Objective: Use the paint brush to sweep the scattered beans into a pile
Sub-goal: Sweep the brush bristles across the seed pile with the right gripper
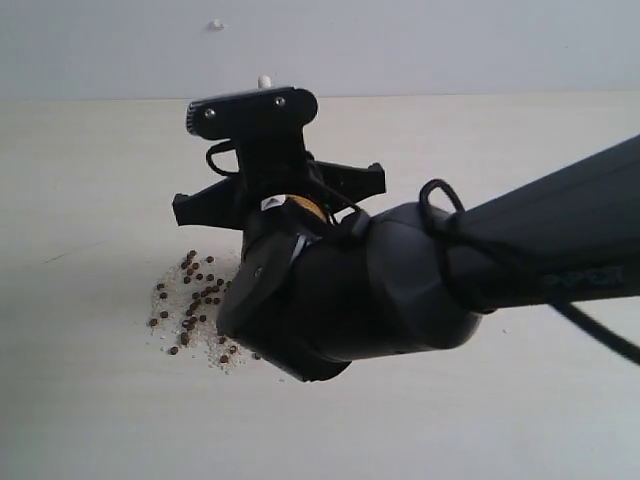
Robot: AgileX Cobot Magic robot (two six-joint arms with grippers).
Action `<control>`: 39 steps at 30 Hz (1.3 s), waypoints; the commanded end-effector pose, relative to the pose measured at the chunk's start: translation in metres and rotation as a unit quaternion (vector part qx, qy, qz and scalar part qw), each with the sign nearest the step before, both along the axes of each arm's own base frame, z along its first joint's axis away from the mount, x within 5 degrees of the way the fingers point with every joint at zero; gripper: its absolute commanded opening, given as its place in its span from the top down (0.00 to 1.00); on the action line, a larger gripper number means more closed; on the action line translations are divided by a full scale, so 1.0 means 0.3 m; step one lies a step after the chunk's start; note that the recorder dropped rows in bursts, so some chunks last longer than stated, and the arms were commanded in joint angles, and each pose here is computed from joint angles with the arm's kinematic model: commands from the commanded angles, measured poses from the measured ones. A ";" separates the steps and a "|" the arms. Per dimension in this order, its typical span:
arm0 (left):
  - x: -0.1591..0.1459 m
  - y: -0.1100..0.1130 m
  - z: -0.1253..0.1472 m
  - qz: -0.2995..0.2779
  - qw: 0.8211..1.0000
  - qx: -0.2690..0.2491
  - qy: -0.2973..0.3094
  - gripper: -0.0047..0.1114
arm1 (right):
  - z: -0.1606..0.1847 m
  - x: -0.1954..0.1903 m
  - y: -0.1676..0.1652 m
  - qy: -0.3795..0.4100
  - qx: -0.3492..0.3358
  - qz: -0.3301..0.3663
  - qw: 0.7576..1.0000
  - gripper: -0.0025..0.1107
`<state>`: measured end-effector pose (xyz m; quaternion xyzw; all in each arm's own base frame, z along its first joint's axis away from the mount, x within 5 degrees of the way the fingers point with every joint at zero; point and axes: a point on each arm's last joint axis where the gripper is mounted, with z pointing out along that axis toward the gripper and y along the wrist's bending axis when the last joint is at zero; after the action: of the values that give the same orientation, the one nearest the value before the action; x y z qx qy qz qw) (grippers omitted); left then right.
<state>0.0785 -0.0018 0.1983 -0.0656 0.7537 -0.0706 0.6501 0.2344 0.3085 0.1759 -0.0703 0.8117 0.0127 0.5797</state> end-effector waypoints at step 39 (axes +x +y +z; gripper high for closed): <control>-0.001 0.000 0.002 0.000 1.000 -0.003 -0.004 0.96 | 0.172 0.087 -0.020 -0.127 -0.097 0.379 0.912 0.98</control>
<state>0.0785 -0.0017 0.1981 -0.0658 0.7542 -0.0704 0.6496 0.2605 0.3032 0.2177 -0.4066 0.6849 0.1682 0.5808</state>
